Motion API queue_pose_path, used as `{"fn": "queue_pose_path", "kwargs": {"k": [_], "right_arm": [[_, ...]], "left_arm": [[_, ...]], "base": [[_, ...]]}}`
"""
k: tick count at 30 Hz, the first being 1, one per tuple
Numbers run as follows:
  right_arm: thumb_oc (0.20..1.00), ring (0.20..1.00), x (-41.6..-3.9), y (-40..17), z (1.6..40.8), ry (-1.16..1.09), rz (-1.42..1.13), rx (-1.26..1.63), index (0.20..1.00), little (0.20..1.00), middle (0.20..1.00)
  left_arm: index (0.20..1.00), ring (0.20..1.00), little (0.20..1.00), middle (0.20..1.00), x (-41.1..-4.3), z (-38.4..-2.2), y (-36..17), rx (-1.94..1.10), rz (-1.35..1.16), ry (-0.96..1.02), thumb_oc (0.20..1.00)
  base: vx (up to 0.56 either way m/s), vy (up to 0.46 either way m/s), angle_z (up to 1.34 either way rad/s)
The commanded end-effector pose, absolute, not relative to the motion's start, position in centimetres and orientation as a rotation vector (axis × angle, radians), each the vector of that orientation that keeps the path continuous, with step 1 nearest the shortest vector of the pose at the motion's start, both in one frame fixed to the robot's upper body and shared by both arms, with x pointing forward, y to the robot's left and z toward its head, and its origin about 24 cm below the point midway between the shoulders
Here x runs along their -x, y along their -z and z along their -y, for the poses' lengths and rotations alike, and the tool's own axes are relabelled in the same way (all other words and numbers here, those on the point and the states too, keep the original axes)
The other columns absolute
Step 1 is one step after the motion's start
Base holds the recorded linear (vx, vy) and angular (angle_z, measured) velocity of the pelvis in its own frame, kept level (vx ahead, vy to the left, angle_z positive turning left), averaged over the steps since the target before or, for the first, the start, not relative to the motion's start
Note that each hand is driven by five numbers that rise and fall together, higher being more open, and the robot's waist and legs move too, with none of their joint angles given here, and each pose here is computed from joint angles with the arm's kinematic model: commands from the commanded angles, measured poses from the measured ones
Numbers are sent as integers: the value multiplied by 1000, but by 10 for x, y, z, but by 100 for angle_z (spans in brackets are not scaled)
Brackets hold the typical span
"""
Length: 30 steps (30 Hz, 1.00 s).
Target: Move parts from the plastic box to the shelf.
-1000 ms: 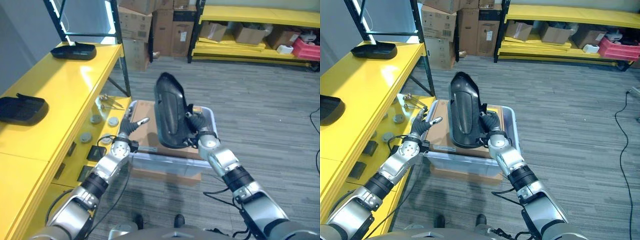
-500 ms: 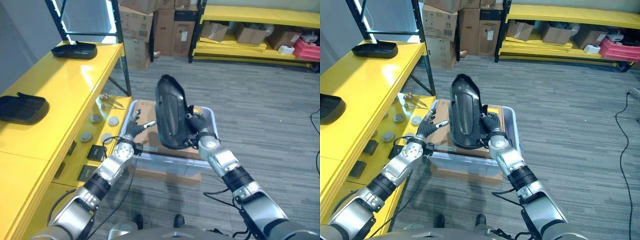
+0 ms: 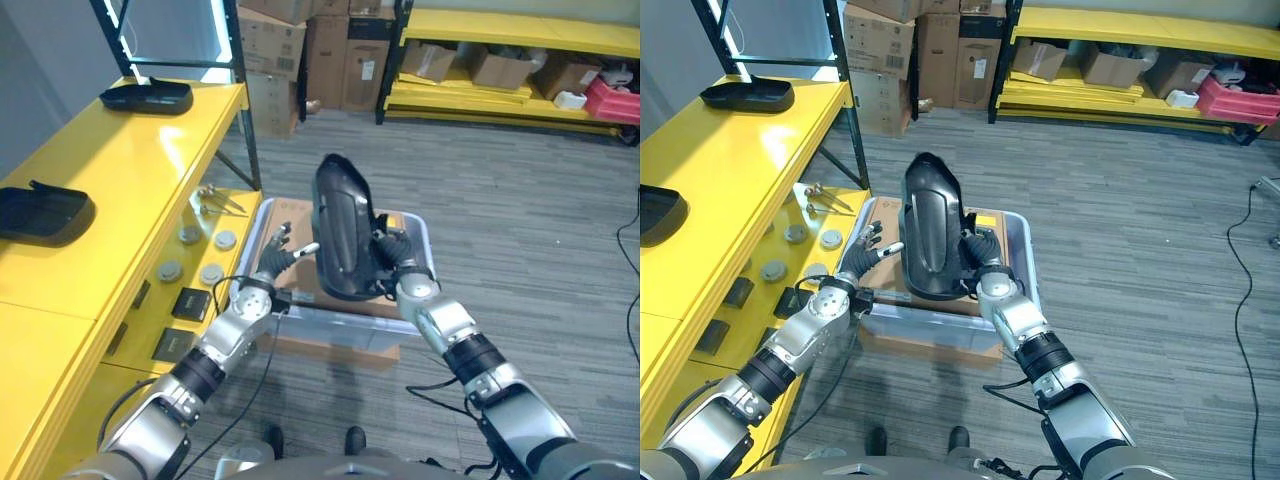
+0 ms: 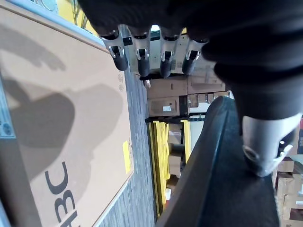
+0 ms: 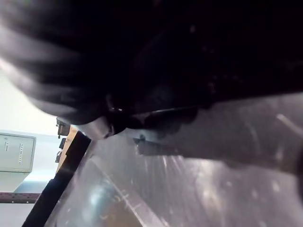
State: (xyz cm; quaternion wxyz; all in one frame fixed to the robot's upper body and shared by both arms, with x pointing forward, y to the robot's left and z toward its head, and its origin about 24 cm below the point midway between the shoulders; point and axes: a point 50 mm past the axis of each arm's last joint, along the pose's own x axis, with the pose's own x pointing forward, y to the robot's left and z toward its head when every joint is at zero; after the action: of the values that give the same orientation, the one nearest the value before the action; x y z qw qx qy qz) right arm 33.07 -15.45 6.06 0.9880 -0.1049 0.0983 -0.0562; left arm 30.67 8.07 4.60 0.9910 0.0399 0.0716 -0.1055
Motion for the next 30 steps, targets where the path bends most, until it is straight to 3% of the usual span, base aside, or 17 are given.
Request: {"fn": "queue_pose_path", "kwargs": {"k": [1,30], "right_arm": [[200,200,-345,-96,146,119,-38,180,200,200,200],[200,200,-344,-90,130,51,-61,189,200,200,200]], "left_arm": [[1000,1000,1000,1000,-308,-50,-76,-25,18,328,1000],[1000,1000,1000,1000,-296,-21,-95,-86,91,549,1000]], "base": [[0,0,0],[0,0,0]]}}
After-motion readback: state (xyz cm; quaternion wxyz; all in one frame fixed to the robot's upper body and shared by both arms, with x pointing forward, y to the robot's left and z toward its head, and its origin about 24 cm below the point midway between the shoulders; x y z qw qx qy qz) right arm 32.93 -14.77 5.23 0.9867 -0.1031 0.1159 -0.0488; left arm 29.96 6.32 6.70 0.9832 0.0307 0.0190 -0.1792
